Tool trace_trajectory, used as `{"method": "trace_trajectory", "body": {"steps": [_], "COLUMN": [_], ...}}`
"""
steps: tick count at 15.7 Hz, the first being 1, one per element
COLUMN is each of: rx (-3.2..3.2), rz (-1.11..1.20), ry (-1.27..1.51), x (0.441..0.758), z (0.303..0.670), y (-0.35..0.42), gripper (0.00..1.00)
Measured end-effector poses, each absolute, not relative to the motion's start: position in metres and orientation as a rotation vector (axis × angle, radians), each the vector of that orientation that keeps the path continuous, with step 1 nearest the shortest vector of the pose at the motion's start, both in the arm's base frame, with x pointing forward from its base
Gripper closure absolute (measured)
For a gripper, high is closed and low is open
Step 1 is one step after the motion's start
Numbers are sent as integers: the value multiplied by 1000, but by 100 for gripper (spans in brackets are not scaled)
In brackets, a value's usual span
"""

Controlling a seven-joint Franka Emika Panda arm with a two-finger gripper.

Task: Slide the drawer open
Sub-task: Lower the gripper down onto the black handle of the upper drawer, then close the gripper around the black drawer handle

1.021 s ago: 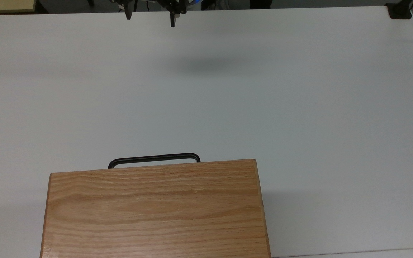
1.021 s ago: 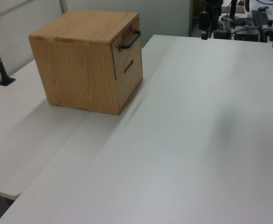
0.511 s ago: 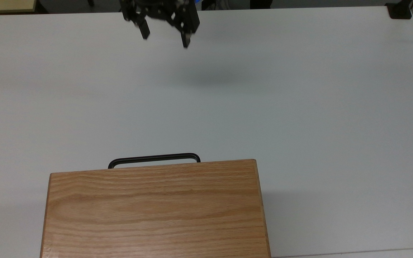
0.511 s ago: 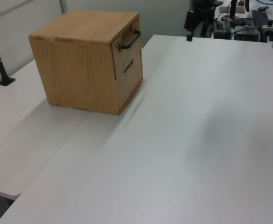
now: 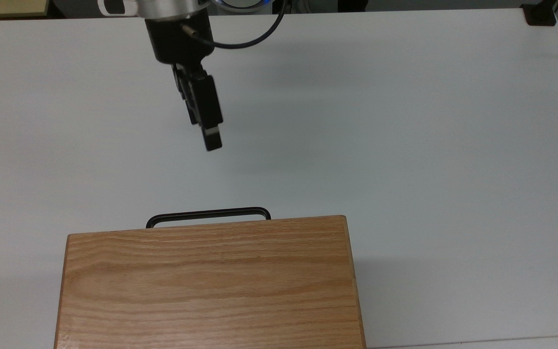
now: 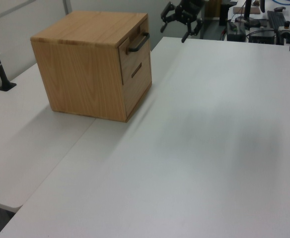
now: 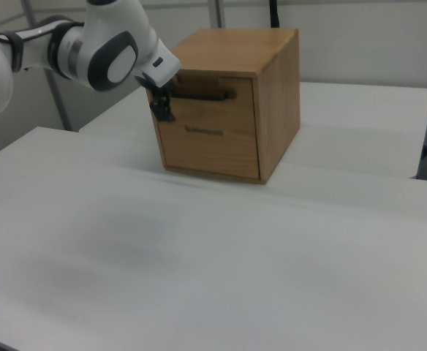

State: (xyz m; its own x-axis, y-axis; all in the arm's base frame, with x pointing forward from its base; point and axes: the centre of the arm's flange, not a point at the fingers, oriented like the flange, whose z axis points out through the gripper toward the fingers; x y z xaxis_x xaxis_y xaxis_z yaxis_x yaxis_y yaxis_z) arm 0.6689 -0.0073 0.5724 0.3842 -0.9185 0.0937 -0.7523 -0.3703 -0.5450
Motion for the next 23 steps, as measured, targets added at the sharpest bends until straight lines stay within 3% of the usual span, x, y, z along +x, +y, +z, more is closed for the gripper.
{"method": "trace_trajectory", "body": {"steps": [6, 8, 12, 14, 16, 18, 22, 23], "rx": [-2017, -1974, -1945, -1936, -1943, -1961, -1978, -1975], "rz": [-632, -659, -771, -813, -840, -851, -862, -857], "ry": [1536, 1552, 1548, 1534, 1524, 1524, 1520, 1527], "x": [702, 715, 732, 737, 740, 742, 743, 742], "z": [547, 542, 535, 531, 528, 524, 520, 519], "y": [11, 11, 11, 14, 13, 10, 10, 10], "gripper": [11, 22, 26, 41, 46, 69, 76, 81]}}
